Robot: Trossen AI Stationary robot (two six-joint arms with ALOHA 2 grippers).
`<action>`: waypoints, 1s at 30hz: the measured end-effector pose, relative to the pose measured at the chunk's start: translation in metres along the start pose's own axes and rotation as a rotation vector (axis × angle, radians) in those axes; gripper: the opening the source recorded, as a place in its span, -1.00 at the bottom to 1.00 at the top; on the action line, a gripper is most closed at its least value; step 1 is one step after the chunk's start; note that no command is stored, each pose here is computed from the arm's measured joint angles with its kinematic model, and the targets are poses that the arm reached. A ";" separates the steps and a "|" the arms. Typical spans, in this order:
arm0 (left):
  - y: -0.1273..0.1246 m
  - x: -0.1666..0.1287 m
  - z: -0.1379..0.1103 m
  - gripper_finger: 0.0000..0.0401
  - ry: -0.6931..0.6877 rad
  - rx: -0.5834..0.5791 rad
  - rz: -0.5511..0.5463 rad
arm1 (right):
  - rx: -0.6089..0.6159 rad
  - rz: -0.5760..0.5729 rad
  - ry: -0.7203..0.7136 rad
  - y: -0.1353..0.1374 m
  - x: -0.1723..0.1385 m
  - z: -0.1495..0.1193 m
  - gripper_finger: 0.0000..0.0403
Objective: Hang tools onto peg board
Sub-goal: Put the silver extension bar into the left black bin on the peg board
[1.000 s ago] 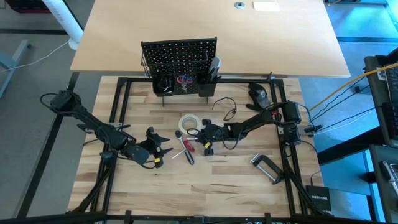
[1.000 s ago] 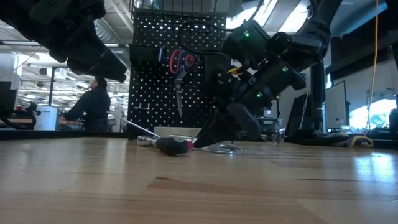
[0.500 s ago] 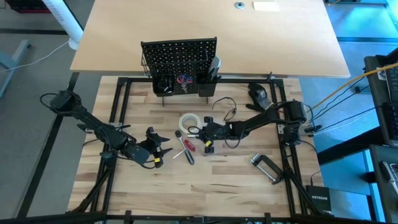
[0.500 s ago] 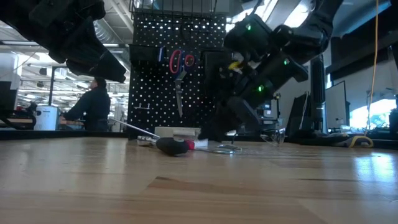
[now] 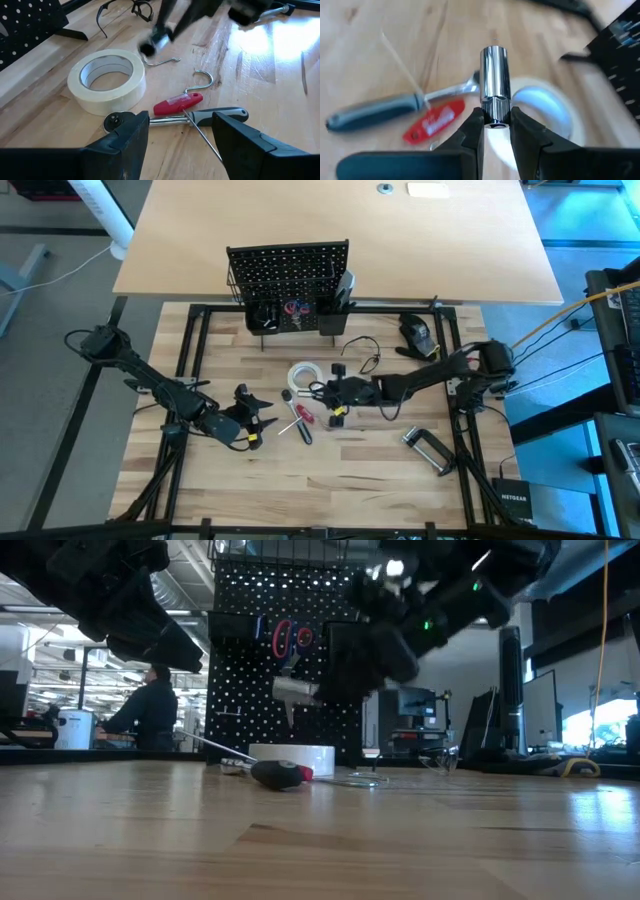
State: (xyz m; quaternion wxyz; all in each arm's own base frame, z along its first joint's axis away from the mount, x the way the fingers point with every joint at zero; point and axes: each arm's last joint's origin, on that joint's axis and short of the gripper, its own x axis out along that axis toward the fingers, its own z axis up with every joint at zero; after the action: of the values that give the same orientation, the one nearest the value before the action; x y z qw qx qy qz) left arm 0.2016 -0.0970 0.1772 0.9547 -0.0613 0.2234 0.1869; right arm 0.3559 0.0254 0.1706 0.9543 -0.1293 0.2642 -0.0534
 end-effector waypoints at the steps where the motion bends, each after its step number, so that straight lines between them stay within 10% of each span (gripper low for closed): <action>1: 0.000 0.000 0.000 0.02 0.000 0.000 0.000 | 0.017 -0.019 -0.022 0.000 -0.002 0.004 -0.63; 30: 0.000 0.000 0.000 0.02 0.001 -0.002 0.000 | 0.143 -0.379 -0.418 -0.077 0.018 0.137 -0.63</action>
State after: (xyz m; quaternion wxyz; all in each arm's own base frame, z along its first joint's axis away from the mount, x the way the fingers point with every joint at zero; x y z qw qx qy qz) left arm 0.2015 -0.0970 0.1770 0.9546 -0.0621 0.2235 0.1871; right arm 0.4396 -0.0214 0.2967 0.9678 -0.1171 0.0284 -0.2212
